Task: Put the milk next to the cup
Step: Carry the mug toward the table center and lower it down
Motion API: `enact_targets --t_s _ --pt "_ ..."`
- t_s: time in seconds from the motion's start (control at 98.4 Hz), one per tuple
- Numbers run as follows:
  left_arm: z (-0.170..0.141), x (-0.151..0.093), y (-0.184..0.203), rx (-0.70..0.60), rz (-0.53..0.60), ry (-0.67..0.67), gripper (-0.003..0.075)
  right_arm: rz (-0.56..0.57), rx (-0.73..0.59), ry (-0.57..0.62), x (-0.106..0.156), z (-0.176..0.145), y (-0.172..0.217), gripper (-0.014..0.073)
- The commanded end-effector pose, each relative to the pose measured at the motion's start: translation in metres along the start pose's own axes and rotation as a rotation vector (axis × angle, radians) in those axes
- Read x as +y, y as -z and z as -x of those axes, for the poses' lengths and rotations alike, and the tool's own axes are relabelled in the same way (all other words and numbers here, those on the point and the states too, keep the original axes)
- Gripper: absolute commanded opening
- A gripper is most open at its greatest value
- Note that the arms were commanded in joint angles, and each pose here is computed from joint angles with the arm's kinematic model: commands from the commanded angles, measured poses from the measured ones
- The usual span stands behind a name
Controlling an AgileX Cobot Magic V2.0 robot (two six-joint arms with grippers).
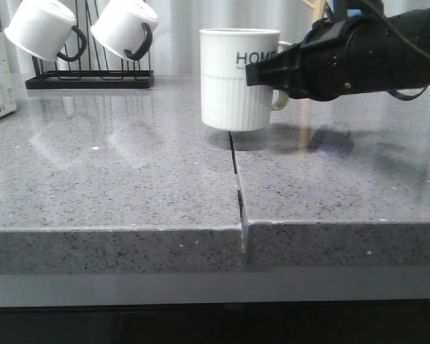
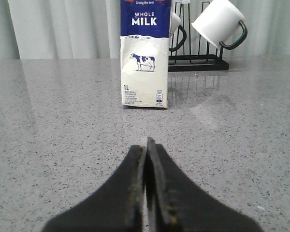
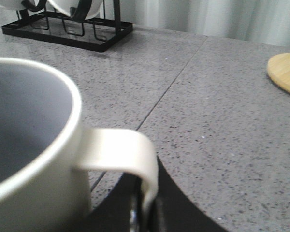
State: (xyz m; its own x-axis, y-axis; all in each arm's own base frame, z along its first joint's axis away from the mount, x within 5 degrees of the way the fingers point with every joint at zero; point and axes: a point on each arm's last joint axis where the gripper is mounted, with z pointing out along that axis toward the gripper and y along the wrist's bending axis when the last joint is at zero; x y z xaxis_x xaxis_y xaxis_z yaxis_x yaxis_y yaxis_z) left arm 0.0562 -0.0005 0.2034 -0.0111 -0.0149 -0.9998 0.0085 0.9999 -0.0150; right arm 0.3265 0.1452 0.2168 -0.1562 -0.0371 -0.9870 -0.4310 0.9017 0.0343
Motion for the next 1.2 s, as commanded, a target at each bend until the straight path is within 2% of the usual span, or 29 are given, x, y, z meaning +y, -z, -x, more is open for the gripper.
enact_targets --t_s 0.0,0.264,0.752,1.189 --pt "-0.004 0.000 0.001 -0.074 0.000 0.009 -0.0021 0.011 -0.170 0.004 0.003 0.029 0.001 -0.0020" --pt "-0.004 0.000 0.001 -0.074 0.000 0.009 -0.0021 0.015 -0.147 0.004 0.003 0.018 -0.005 0.0001" --pt "-0.004 0.000 0.001 -0.074 0.000 0.009 -0.0021 0.013 -0.122 0.004 0.003 0.014 -0.005 0.0242" --pt "-0.004 0.000 0.001 -0.074 0.000 0.009 -0.0021 0.011 -0.107 0.002 0.003 0.010 0.011 0.0241"
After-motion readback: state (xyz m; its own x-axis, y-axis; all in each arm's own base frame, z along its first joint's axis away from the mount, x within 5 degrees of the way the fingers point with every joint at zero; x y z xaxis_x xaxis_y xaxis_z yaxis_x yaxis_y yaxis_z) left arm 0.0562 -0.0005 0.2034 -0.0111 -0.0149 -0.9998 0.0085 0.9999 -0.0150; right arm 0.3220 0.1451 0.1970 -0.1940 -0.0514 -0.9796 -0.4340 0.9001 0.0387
